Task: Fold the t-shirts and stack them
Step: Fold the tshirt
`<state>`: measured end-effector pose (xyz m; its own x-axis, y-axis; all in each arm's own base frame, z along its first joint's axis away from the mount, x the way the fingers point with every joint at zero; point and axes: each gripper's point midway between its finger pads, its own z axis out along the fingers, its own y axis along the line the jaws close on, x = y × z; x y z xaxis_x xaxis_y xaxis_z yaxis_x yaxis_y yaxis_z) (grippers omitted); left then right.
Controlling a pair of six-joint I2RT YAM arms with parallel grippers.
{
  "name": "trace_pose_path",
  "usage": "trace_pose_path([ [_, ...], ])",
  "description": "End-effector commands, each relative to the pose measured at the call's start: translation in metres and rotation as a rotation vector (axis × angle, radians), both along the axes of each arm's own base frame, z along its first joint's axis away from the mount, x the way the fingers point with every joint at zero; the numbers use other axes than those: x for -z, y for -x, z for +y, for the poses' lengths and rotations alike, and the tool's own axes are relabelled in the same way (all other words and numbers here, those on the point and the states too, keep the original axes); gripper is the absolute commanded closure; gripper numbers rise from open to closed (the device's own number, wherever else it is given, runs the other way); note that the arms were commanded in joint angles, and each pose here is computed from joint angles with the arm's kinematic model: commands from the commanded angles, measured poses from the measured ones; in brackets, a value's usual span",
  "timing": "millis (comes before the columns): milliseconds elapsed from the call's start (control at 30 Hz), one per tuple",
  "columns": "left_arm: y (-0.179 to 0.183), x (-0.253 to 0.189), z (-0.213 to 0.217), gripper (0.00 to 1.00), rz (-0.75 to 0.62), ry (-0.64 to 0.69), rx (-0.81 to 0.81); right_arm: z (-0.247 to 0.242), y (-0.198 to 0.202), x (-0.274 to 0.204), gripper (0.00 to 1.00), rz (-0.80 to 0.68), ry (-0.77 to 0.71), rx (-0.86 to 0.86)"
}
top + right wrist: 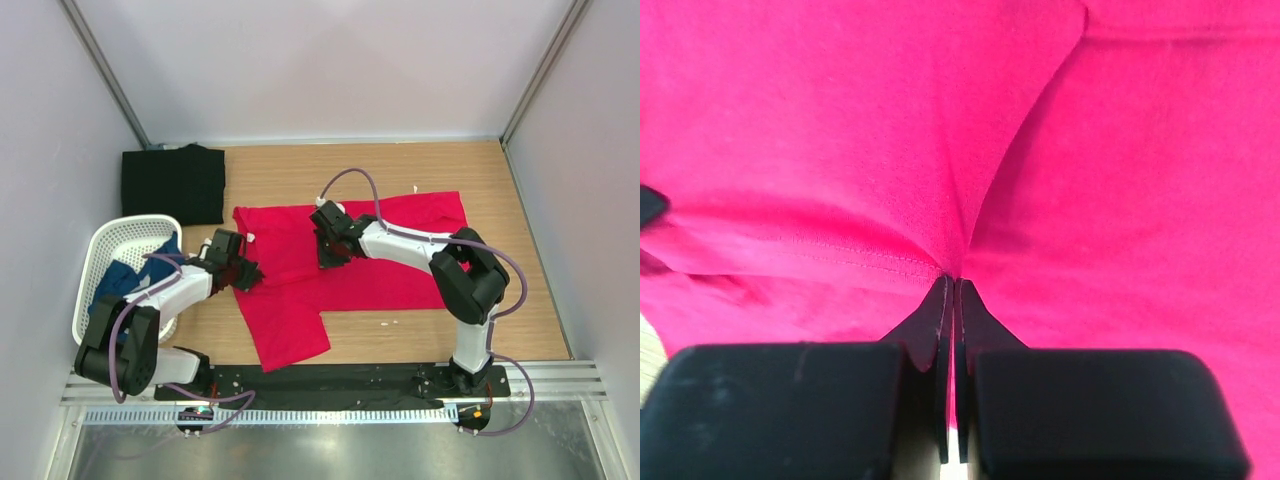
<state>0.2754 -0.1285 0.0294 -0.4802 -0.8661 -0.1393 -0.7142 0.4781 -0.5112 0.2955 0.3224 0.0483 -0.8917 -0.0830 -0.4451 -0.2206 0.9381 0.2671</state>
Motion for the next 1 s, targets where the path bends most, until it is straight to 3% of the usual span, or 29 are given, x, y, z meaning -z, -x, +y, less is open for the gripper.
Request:
trace_pose_path([
  [0, 0.000, -0.002, 0.008, 0.99, -0.021, -0.050, 0.012, -0.006, 0.004, -0.005, 0.96, 0.012, 0.037, -0.030],
  [67, -0.005, -0.015, 0.008, 0.89, -0.048, -0.063, 0.031, -0.010, 0.007, -0.014, 0.84, 0.013, 0.057, -0.056],
  [100, -0.006, -0.020, 0.011, 0.79, -0.059, -0.095, 0.054, -0.011, 0.008, -0.018, 0.71, 0.011, 0.064, -0.063],
  [167, -0.019, -0.050, 0.015, 0.61, -0.116, -0.142, 0.074, -0.011, 0.006, -0.037, 0.59, -0.011, 0.062, -0.081],
  [200, -0.026, -0.061, 0.025, 0.46, -0.148, -0.219, 0.085, -0.012, 0.003, -0.045, 0.54, -0.030, 0.068, -0.096],
  [233, -0.032, -0.075, 0.029, 0.39, -0.178, -0.256, 0.086, -0.010, -0.005, -0.058, 0.48, -0.063, 0.062, -0.092],
  [333, -0.068, -0.132, 0.046, 0.25, -0.317, -0.382, 0.083, -0.019, -0.021, -0.083, 0.45, -0.123, 0.067, -0.069],
  [467, -0.108, -0.144, 0.054, 0.28, -0.359, -0.368, 0.117, -0.040, -0.057, -0.099, 0.44, -0.176, 0.032, 0.019],
  [500, -0.115, -0.143, 0.054, 0.33, -0.358, -0.363, 0.128, -0.044, -0.065, -0.100, 0.45, -0.180, 0.016, 0.041],
  [667, -0.151, -0.108, 0.057, 0.40, -0.293, -0.351, 0.156, -0.077, -0.102, -0.098, 0.45, -0.193, -0.030, 0.150],
  [967, -0.188, -0.065, 0.054, 0.45, -0.286, -0.337, 0.178, -0.091, -0.100, -0.071, 0.45, -0.151, 0.028, 0.165],
])
